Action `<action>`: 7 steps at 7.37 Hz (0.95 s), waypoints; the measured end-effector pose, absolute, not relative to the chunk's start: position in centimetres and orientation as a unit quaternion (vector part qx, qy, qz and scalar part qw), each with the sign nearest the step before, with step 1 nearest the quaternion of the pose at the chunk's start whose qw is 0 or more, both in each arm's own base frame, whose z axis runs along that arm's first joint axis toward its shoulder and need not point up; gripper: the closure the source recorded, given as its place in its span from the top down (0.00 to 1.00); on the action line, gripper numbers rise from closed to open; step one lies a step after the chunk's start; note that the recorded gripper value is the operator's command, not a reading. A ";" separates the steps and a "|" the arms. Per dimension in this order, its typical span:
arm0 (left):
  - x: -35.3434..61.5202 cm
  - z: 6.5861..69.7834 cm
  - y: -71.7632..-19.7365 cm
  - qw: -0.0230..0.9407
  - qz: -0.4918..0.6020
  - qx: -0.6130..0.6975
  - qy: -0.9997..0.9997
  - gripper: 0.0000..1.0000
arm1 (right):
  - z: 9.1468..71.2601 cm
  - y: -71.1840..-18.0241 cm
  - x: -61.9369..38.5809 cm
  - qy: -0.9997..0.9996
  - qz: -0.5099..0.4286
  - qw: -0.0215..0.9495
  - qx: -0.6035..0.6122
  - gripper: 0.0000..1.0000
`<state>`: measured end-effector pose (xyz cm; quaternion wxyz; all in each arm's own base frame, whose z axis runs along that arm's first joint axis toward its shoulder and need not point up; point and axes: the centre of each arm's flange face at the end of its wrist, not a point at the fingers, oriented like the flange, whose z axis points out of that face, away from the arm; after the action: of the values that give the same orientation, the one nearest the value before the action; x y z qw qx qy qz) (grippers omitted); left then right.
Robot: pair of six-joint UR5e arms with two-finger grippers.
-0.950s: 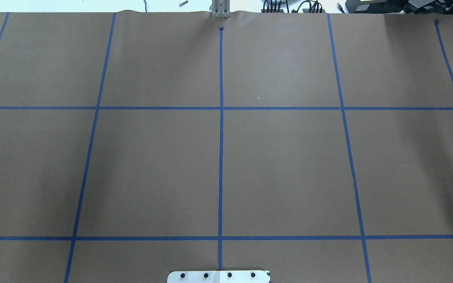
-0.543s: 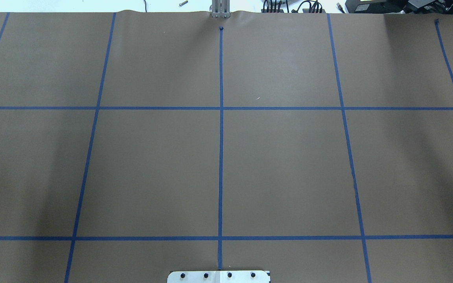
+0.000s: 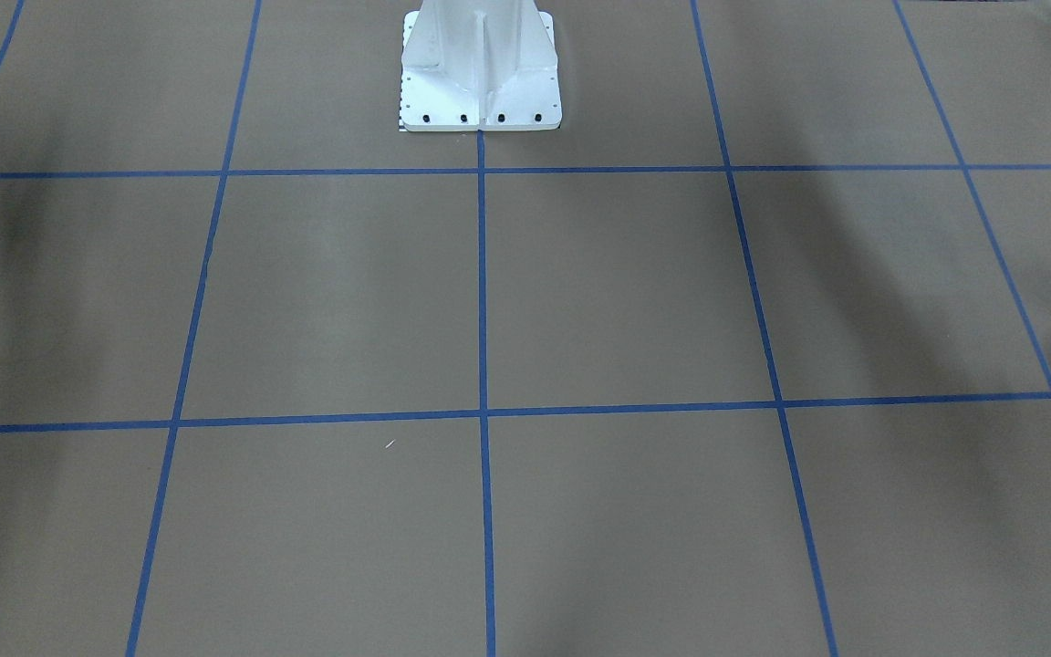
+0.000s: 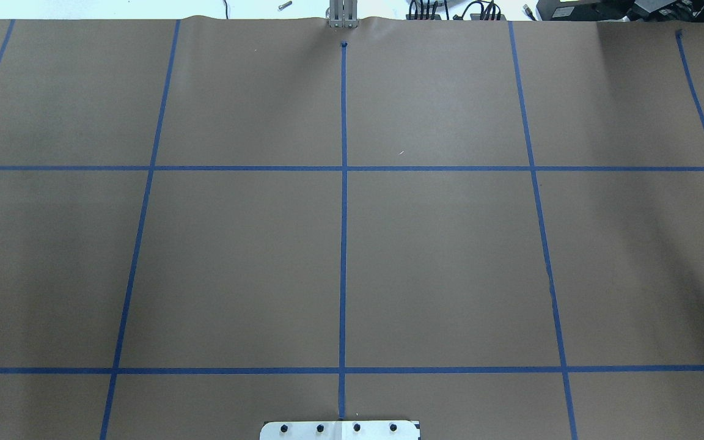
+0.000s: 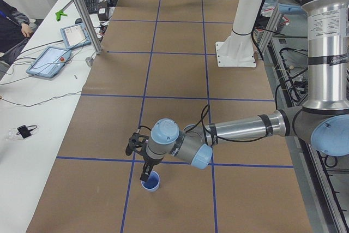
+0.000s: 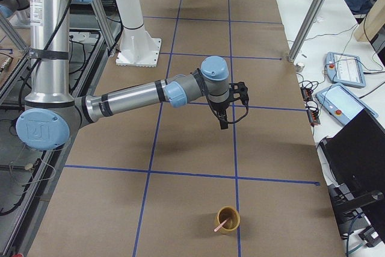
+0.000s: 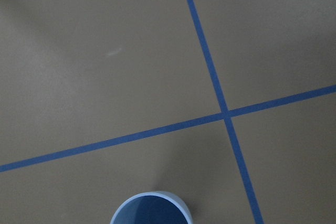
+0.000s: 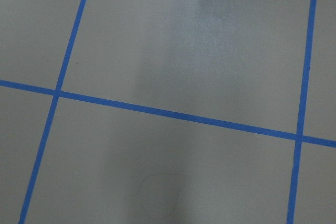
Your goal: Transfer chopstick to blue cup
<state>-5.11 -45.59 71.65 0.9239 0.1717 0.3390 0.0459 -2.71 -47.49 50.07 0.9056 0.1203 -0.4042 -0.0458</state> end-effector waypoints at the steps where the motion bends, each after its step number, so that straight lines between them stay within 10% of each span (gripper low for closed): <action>1: -4.6 72.1 -45.8 0.924 0.050 0.167 0.341 0.98 | 50.1 -47.4 -2.8 -0.405 -0.048 0.905 0.123 1.00; 5: -0.6 73.9 -46.3 0.924 0.086 0.137 0.347 0.89 | 50.9 -47.1 -3.0 -0.408 -0.053 0.902 0.128 1.00; 7: 0.6 74.8 -46.0 0.924 0.096 0.128 0.347 0.19 | 51.0 -47.1 -3.1 -0.407 -0.054 0.903 0.127 1.00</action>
<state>0.58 -46.02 74.79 0.9241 0.1275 0.3471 0.0964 -3.13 -47.09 51.03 0.9029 0.1273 -0.4070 -0.0541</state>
